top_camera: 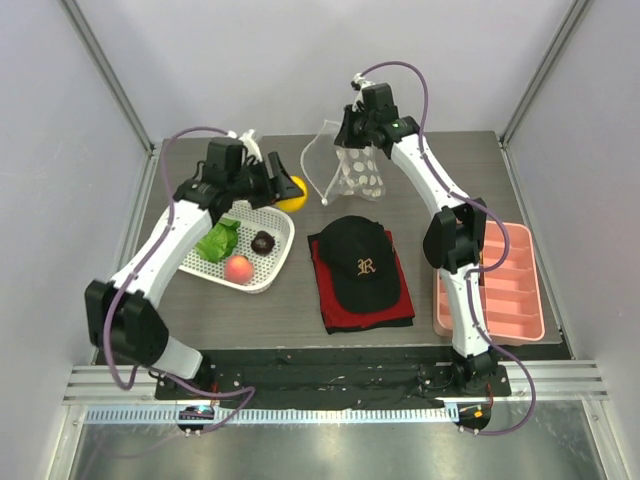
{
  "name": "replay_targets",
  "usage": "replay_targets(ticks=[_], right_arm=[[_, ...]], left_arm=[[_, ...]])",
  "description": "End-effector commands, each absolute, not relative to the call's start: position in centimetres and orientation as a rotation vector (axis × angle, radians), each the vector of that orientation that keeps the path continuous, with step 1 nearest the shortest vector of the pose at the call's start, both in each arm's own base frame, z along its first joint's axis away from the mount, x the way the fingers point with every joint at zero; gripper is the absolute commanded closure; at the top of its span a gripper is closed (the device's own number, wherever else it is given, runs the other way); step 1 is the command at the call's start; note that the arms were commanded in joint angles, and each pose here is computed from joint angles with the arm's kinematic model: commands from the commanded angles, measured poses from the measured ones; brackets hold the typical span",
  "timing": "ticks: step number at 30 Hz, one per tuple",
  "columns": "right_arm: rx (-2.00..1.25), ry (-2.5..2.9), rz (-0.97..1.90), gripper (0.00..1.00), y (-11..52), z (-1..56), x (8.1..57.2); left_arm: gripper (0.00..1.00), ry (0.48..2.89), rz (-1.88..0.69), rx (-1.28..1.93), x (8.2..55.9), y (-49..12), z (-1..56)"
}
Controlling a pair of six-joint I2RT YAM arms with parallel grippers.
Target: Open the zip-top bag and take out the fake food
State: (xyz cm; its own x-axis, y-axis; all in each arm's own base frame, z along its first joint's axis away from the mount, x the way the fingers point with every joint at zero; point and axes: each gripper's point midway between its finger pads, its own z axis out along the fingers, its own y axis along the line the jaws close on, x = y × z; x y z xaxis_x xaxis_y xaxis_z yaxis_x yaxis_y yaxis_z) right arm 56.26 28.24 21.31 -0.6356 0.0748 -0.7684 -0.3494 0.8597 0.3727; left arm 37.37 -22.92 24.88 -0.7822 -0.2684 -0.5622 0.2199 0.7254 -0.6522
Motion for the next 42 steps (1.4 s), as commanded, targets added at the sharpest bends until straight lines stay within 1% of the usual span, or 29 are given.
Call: replay_targets(ticks=[1, 2, 3, 4, 7, 8, 9, 11, 12, 15, 16, 17, 18, 19, 20, 24, 25, 27, 29, 30, 32, 33, 34, 35, 36, 37, 39, 40, 42], right_arm=[[-0.073, 2.102, 0.621, 0.89, 27.4, 23.6, 58.4], [-0.055, 2.104, 0.61, 0.87, 26.9, 23.2, 58.8], [-0.036, 2.097, 0.6, 0.83, 26.5, 23.3, 59.1], [-0.027, 2.087, 0.594, 0.81, 26.3, 23.3, 59.5], [0.017, 2.07, 0.584, 0.7, 25.4, 23.7, 60.2], [0.028, 2.069, 0.578, 0.64, 25.3, 23.9, 60.2], [0.05, 2.057, 0.571, 0.54, 24.9, 24.7, 60.1], [0.07, 2.063, 0.562, 0.45, 24.6, 24.8, 59.8], [0.074, 2.061, 0.562, 0.32, 24.5, 25.1, 59.5], [0.081, 2.078, 0.524, 0.12, 23.7, 25.9, 58.6], [0.092, 2.085, 0.489, 0.09, 22.9, 26.3, 58.0], [0.101, 2.093, 0.491, 0.07, 22.8, 26.5, 57.6], [0.133, 2.096, 0.458, 0.01, 22.1, 26.7, 57.5], [0.134, 2.115, 0.449, 0.0, 21.9, 26.7, 56.8], [0.161, 2.111, 0.435, 0.0, 21.5, 27.5, 56.3], [0.174, 2.152, 0.357, 0.0, 20.5, 29.2, 53.1], [0.158, 2.198, 0.337, 0.0, 20.6, 28.3, 51.9], [0.129, 2.195, 0.352, 0.0, 21.7, 30.1, 49.1], [0.078, 2.242, 0.379, 0.0, 23.1, 30.1, 46.1], [0.063, 2.237, 0.421, 0.0, 23.1, 31.9, 43.9], [0.057, 2.271, 0.429, 0.0, 22.8, 31.8, 41.4], [0.056, 2.224, 0.464, 0.0, 22.0, 34.5, 39.1], [0.048, 2.263, 0.447, 0.0, 21.5, 33.1, 37.8], [0.044, 2.247, 0.456, 0.0, 21.0, 33.6, 36.6], [0.043, 2.261, 0.454, 0.0, 20.8, 32.3, 35.6], [0.076, 2.182, 0.503, 0.0, 19.6, 35.0, 33.6], [0.093, 2.147, 0.536, 0.0, 18.9, 35.2, 32.0], [0.104, 2.071, 0.583, 0.0, 17.9, 37.6, 30.0], [0.116, 2.029, 0.633, 0.0, 17.4, 38.2, 28.5]], left_arm=[[1.0, 2.326, -0.466, -0.211, 36.4, -14.6, 21.6], [1.0, 2.368, -0.415, -0.242, 35.9, -13.7, 20.4], [1.0, 2.437, -0.34, -0.285, 35.1, -12.3, 18.8], [1.0, 2.436, -0.246, -0.322, 35.3, -10.9, 18.0], [1.0, 2.483, -0.215, -0.342, 35.6, -10.2, 15.6], [1.0, 2.488, -0.196, -0.347, 35.8, -10.0, 15.1], [1.0, 2.49, -0.173, -0.362, 36.0, -9.7, 14.7], [1.0, 2.507, -0.074, -0.41, 36.2, -8.5, 13.5], [1.0, 2.505, -0.055, -0.419, 36.4, -8.3, 13.4], [0.7, 2.502, -0.022, -0.417, 37.1, -8.0, 13.1], [0.49, 2.507, -0.014, -0.416, 37.2, -8.0, 13.0], [0.25, 2.517, 0.006, -0.411, 37.2, -7.8, 12.8], [0.13, 2.516, 0.025, -0.419, 37.1, -7.6, 12.8], [0.02, 2.516, 0.036, -0.425, 37.0, -7.4, 12.9], [0.0, 2.519, 0.039, -0.423, 36.6, -7.3, 13.3], [0.0, 2.494, 0.085, -0.448, 34.8, -6.7, 15.0], [0.0, 2.488, 0.102, -0.443, 34.5, -6.6, 15.3], [0.0, 2.515, 0.129, -0.423, 33.2, -6.6, 16.0], [0.0, 2.506, 0.063, -0.396, 32.9, -7.7, 18.1], [0.0, 2.503, -0.007, -0.344, 32.6, -9.3, 19.0], [0.0, 2.438, -0.279, -0.236, 31.5, -13.4, 22.8], [0.0, 2.409, -0.385, -0.184, 30.9, -15.1, 24.1], [0.0, 2.309, -0.58, -0.1, 29.8, -18.2, 27.5], [0.0, 2.275, -0.623, -0.1, 29.2, -19.1, 28.6], [0.0, 2.234, -0.67, -0.092, 28.4, -19.9, 29.9], [0.0, 2.16, -0.747, -0.049, 27.2, -21.3, 32.1], [0.0, 2.069, -0.795, -0.04, 26.1, -21.9, 35.1], [0.0, 2.031, -0.822, -0.019, 25.4, -22.5, 36.4], [0.0, 1.931, -0.853, -0.032, 24.6, -21.5, 39.5]])
